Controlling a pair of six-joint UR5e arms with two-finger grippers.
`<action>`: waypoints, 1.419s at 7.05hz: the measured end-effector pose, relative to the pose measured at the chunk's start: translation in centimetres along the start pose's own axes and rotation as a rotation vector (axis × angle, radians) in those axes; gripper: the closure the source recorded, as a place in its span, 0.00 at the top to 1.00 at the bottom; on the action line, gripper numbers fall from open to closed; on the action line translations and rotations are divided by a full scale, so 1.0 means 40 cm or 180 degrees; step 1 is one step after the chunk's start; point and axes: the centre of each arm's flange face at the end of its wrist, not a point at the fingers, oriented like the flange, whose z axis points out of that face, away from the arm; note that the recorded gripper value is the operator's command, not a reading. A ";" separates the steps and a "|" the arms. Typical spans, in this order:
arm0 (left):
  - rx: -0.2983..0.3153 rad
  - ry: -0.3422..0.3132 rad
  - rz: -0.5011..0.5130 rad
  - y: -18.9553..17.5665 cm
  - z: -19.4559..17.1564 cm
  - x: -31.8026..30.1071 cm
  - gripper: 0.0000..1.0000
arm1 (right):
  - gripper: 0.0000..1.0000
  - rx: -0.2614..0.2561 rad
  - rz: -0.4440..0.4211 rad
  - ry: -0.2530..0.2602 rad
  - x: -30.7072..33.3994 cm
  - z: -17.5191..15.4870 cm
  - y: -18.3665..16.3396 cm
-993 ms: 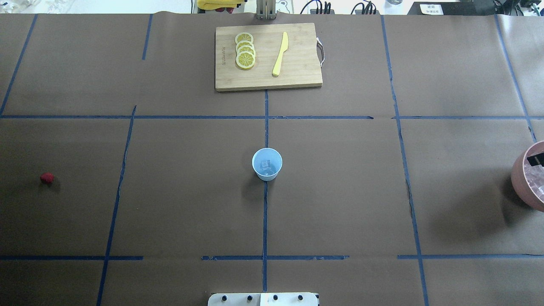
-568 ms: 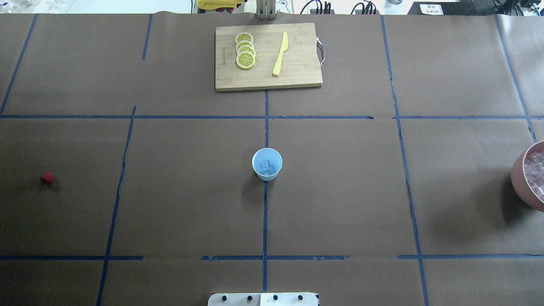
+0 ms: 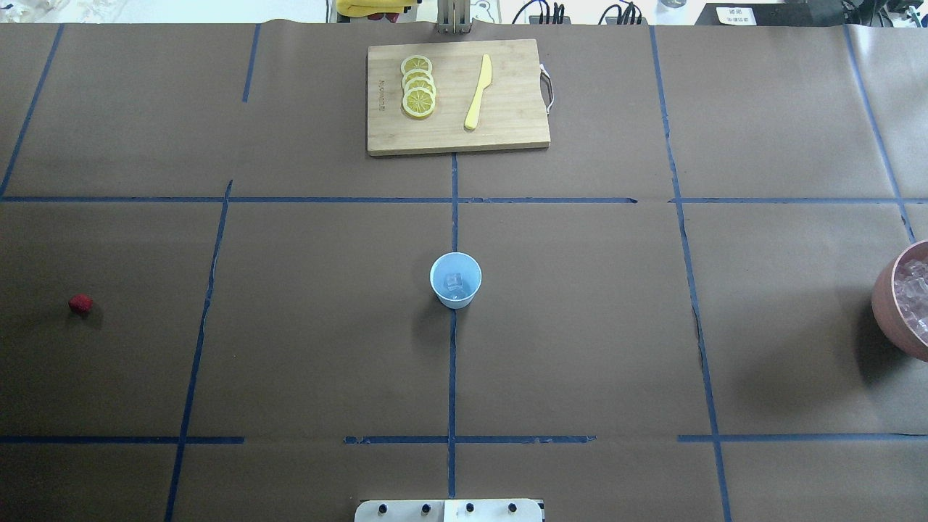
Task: Put ice and strawberries in cup
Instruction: 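Grasp a third ice cube from the pink bowl with the right gripper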
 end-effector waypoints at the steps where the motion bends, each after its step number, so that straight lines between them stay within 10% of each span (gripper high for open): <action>1: 0.0000 0.0000 0.0000 0.000 0.000 0.000 1.00 | 0.71 -0.0020 -0.0017 0.0001 0.005 0.007 0.003; 10: 0.0001 0.0024 -0.0002 0.001 -0.001 0.003 1.00 | 0.65 -0.0195 -0.0088 -0.0025 -0.001 0.065 0.011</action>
